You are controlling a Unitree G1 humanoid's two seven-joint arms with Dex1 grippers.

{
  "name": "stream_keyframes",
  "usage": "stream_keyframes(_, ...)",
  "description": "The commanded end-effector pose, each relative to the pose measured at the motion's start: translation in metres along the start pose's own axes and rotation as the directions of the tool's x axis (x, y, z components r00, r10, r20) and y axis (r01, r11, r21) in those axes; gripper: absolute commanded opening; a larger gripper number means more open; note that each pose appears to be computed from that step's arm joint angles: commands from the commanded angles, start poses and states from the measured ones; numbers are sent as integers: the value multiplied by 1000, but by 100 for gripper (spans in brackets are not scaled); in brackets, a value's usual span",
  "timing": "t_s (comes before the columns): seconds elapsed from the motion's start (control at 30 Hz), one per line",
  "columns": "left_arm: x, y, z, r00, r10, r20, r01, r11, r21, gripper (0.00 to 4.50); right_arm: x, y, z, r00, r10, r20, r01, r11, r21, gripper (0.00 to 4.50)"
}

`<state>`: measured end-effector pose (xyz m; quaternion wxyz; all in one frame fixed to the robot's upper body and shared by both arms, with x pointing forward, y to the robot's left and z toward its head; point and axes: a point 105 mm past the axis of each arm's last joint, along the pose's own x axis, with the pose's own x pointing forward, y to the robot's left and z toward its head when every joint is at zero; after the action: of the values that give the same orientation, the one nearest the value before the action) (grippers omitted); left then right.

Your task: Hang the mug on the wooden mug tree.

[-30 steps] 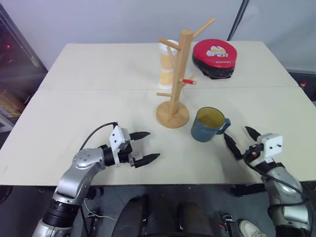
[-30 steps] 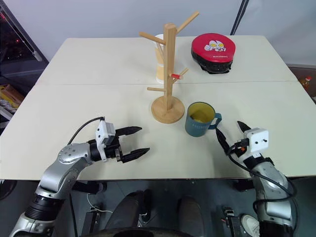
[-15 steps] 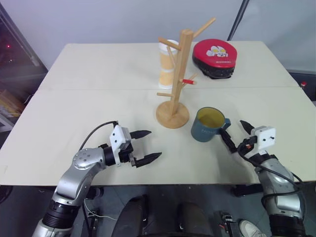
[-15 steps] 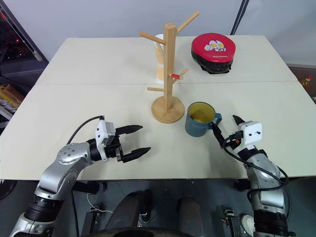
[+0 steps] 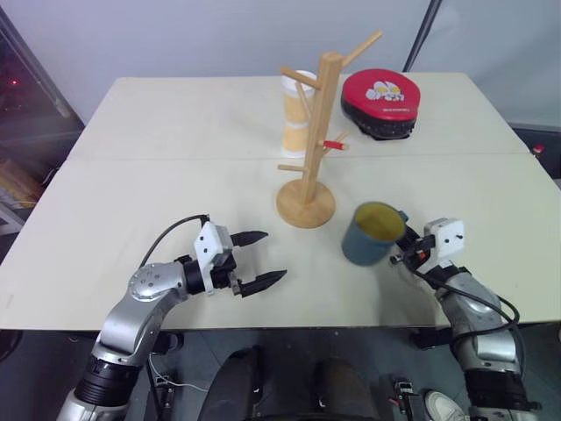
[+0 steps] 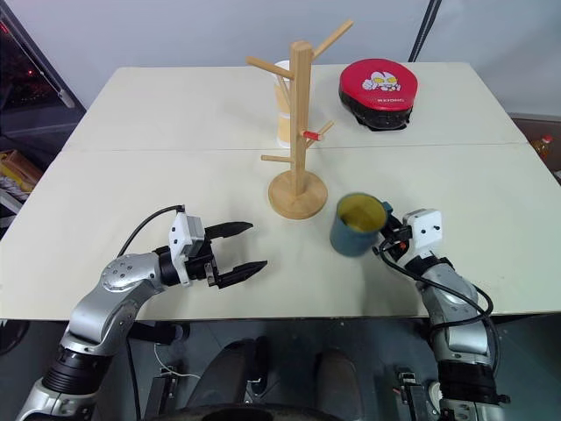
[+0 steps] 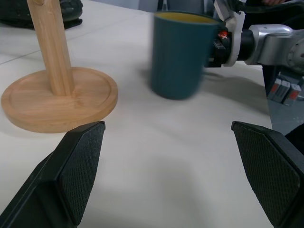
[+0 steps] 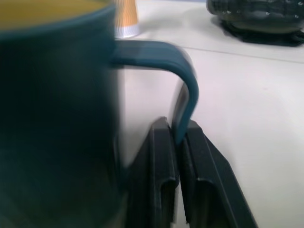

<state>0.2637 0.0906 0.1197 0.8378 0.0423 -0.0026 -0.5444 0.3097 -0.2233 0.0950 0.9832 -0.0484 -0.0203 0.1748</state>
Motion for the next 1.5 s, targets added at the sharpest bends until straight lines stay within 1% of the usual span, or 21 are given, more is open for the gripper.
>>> stream_keyframes(0.03, -3, 4, 10, 999, 26, 29, -27, 999, 42, 450, -1, 16, 27, 995, 94, 27, -88, 983, -164, 7)
stream_keyframes(0.07, -4, 7, 9, 999, 39, 28, -41, 998, 46, 450, -1, 27, 35, 988, 154, 9, -147, 955, -258, 7)
stream_keyframes(0.13, -6, 12, 8, 998, 61, 27, -62, 997, 53, 450, -1, 46, 56, 968, 252, -15, -233, 871, -431, 7)
stream_keyframes(0.2, -6, 17, 8, 997, 75, 28, -77, 995, 62, 450, 2, 55, 81, 956, 293, -13, -252, 798, -547, 7)
stream_keyframes(0.27, -6, 21, 8, 996, 82, 31, -84, 994, 72, 450, 7, 59, 105, 952, 306, -9, -243, 737, -631, 7)
stream_keyframes(0.47, -3, 29, 19, 994, 84, 69, -90, 991, 95, 450, 20, 57, 153, 953, 302, -27, -222, 634, -741, 7)
stream_keyframes(0.57, -1, 30, 24, 993, 79, 86, -88, 991, 101, 450, 23, 56, 161, 953, 299, -49, -230, 609, -759, 7)
stream_keyframes(0.67, 0, 28, 36, 991, 63, 118, -76, 991, 107, 450, 29, 55, 171, 955, 292, -55, -224, 588, -777, 7)
stream_keyframes(0.93, 1, 20, 63, 984, 18, 178, -36, 994, 103, 450, 39, 55, 185, 952, 302, -45, -222, 584, -781, 7)
stream_keyframes(1.17, 5, 22, 89, 974, 0, 228, -32, 991, 134, 450, 53, 58, 186, 947, 316, -57, -237, 570, -787, 7)
stream_keyframes(1.5, 7, 19, 104, 965, -10, 263, -30, 988, 149, 450, 75, 55, 178, 950, 295, -97, -255, 561, -787, 7)
